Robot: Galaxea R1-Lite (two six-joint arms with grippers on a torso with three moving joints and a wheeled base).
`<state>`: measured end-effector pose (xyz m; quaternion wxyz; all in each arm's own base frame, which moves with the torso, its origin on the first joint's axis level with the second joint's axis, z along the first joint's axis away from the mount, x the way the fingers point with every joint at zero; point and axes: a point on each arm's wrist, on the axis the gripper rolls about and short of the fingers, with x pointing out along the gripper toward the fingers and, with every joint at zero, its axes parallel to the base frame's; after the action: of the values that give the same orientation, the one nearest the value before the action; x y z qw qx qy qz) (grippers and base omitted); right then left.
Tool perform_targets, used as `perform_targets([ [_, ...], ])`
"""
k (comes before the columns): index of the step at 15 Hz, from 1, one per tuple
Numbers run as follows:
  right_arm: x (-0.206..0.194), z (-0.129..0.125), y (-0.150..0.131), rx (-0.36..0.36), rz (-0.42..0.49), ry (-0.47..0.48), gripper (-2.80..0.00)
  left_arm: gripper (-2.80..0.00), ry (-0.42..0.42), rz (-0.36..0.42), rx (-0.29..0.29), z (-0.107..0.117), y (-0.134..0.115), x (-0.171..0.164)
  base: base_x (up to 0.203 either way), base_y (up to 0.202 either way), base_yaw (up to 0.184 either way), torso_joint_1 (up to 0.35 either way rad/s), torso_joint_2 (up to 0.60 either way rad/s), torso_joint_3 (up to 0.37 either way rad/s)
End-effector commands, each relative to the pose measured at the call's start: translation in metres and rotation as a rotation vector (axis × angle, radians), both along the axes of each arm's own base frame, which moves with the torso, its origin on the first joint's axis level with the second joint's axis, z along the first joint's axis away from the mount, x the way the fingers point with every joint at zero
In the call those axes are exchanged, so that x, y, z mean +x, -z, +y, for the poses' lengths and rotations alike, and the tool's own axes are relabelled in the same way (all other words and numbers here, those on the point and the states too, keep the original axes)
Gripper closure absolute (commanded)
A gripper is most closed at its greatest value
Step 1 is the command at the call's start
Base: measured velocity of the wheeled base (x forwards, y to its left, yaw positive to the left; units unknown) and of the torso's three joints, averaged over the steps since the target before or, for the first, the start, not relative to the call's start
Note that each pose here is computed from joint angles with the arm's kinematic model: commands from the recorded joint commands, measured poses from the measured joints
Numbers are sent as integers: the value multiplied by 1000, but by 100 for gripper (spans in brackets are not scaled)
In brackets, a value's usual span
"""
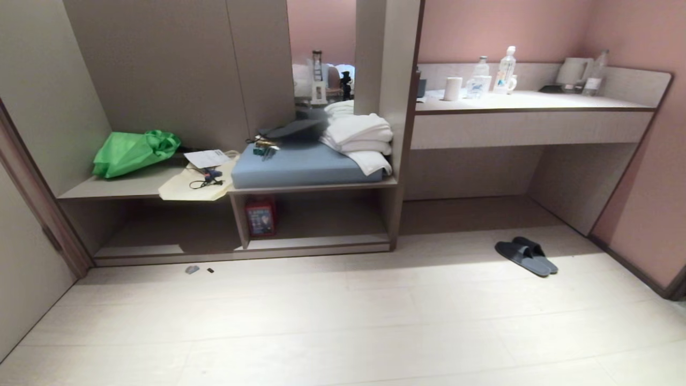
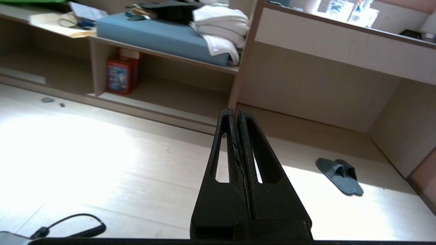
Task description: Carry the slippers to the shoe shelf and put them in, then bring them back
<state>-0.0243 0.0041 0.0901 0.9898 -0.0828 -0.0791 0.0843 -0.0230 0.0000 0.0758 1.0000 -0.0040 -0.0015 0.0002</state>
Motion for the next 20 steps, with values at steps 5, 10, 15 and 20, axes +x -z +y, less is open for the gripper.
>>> perform_targets([
  [5, 0, 0, 0, -2, 0, 0, 0, 0, 0, 1, 0, 0, 0, 0, -196, 0, 1, 2, 2, 2],
  [10, 0, 0, 0, -2, 0, -4, 0, 0, 0, 0, -1, 0, 0, 0, -196, 0, 1, 3, 3, 2],
  [15, 0, 0, 0, -2, -2, -4, 0, 0, 0, 1, -1, 0, 0, 0, -195, 0, 0, 4, 2, 3],
  [20, 0, 0, 0, -16, -5, -3, 0, 0, -1, 0, -1, 0, 0, 0, -196, 0, 1, 4, 1, 3],
])
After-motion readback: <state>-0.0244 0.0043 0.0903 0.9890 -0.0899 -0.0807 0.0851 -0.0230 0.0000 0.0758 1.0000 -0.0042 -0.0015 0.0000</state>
